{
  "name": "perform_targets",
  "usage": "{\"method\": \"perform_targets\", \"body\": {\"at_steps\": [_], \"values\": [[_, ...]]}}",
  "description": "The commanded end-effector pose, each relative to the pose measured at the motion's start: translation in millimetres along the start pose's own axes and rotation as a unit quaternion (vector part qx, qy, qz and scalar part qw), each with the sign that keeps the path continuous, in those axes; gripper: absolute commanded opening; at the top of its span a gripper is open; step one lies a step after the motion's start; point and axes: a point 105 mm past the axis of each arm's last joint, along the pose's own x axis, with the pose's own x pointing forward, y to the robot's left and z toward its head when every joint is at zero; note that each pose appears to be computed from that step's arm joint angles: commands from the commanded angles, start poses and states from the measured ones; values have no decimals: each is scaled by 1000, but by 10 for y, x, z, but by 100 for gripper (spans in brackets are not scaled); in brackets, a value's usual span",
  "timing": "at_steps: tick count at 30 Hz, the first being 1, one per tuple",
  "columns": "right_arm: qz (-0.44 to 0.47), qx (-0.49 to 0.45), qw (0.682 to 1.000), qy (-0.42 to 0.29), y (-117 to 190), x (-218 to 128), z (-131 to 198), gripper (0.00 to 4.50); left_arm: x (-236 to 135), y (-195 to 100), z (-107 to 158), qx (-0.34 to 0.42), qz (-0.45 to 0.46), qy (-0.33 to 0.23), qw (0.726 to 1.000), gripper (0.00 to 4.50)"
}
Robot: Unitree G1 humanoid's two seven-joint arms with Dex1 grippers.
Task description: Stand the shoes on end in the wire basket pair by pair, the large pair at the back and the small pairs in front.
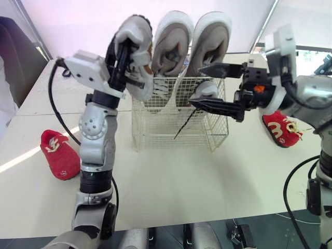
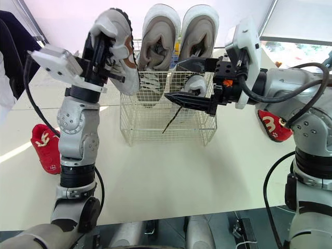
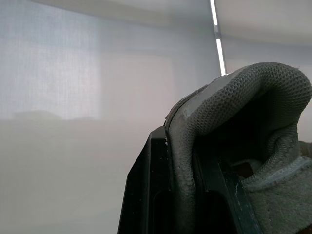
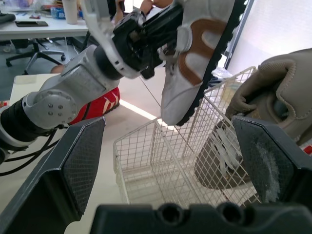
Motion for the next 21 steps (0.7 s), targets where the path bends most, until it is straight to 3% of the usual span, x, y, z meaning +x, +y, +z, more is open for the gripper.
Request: {"method": "perform_targets", "body": {"at_steps": [1,9,14,21], "values": [[-1,-31,999,-10,19,-49,183,450,4,-81,96,9,-7,-38,999,4],[0,-37,999,0,29,-101,235,450,-159,-122,-247,38,5,-23,999,4],[1,-37,999,1,27,-106,238,450,-182,-152,-299,46,2,-29,998,4],[0,-42,999,10,35,-110,227,450,-411,-319,-629,14,4,22,1000,4]]}}
